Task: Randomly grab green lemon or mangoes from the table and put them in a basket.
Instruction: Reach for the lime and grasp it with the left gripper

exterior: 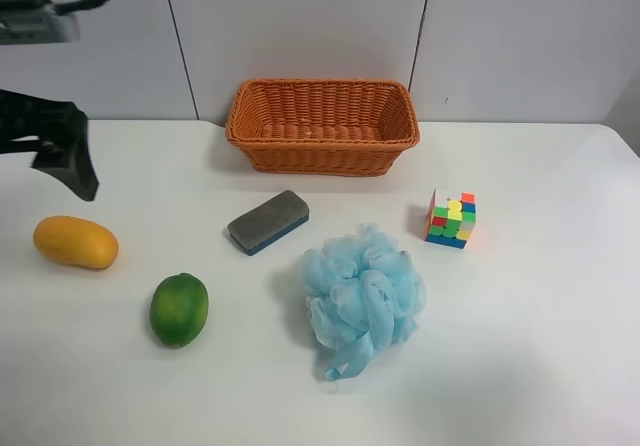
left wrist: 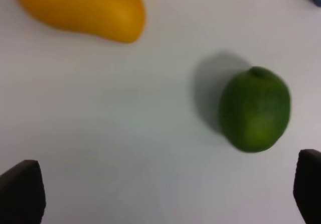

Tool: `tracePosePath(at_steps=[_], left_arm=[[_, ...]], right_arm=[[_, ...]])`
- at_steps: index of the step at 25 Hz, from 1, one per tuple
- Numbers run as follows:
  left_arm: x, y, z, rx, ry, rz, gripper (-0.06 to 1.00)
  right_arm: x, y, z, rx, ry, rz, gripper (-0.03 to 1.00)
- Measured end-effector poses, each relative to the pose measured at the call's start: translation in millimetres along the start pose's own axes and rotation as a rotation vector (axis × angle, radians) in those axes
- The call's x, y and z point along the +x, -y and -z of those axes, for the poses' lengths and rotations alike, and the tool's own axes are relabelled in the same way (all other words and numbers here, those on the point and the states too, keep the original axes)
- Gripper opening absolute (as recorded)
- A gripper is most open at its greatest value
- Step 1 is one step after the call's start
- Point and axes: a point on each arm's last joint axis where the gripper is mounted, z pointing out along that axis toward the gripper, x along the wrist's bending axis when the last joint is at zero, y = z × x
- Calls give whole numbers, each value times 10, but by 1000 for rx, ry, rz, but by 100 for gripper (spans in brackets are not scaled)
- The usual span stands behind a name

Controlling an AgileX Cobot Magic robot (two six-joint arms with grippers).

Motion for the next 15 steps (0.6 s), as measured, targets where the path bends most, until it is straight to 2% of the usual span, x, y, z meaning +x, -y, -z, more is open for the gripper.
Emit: tracePosePath(at_steps=[9, 15], left_arm=[[-556, -42, -590, 85, 47, -43, 99], [-642, 78, -925, 112, 102, 0, 99]], right_arm=[[0, 0, 0, 0, 0, 0, 99], [0, 0, 0, 0, 0, 0, 99]])
